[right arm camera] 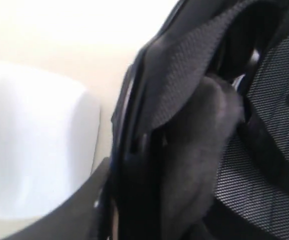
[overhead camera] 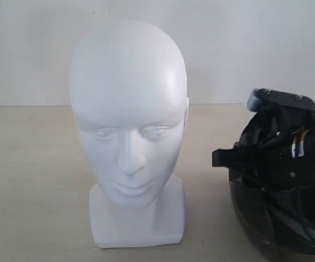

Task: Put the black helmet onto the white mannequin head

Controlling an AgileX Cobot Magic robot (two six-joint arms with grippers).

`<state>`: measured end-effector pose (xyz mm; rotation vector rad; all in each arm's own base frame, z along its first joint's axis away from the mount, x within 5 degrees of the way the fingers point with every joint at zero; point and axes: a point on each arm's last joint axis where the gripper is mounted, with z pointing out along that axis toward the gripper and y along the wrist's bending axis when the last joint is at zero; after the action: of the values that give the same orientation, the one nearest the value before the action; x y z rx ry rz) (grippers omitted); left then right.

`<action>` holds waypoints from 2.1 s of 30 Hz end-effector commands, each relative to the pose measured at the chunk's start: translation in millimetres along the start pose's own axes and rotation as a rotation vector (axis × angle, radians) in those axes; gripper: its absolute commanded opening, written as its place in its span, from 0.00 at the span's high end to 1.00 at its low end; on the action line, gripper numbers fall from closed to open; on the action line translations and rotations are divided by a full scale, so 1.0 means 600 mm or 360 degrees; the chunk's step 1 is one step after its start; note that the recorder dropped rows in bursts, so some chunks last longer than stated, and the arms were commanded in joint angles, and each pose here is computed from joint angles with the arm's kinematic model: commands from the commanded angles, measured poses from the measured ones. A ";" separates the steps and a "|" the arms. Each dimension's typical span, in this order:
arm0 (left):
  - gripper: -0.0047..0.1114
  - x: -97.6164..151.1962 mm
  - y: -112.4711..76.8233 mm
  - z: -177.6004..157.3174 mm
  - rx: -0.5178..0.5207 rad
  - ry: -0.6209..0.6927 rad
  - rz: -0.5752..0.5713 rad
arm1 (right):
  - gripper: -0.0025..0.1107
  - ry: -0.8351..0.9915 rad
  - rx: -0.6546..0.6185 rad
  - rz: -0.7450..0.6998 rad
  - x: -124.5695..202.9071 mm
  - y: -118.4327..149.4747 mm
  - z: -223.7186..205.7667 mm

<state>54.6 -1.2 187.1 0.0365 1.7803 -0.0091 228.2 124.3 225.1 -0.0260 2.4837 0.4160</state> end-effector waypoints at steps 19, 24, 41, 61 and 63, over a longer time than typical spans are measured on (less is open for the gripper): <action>0.92 0.001 0.000 0.000 -0.0002 -0.0001 -0.0006 | 0.98 -0.0674 -0.0293 0.0435 -0.097 0.004 -0.190; 0.92 0.001 0.000 0.000 -0.0002 -0.0001 -0.0006 | 0.98 -0.0865 -0.0331 0.0649 -0.114 0.000 -0.216; 0.92 0.001 0.000 0.000 -0.0002 -0.0001 -0.0006 | 0.98 -0.1080 -0.1095 0.1107 -0.157 0.018 -0.263; 0.92 0.001 0.000 0.000 -0.0002 -0.0001 -0.0006 | 0.98 -0.1360 -0.2641 0.1859 -0.187 -0.028 -0.296; 0.92 0.001 0.000 0.000 -0.0002 -0.0001 -0.0006 | 0.98 -0.1398 -0.2720 0.1835 -0.190 -0.031 -0.292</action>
<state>54.6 -1.2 187.1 0.0365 1.7803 -0.0091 229.5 53.3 406.3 0.8405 0.7284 2.0840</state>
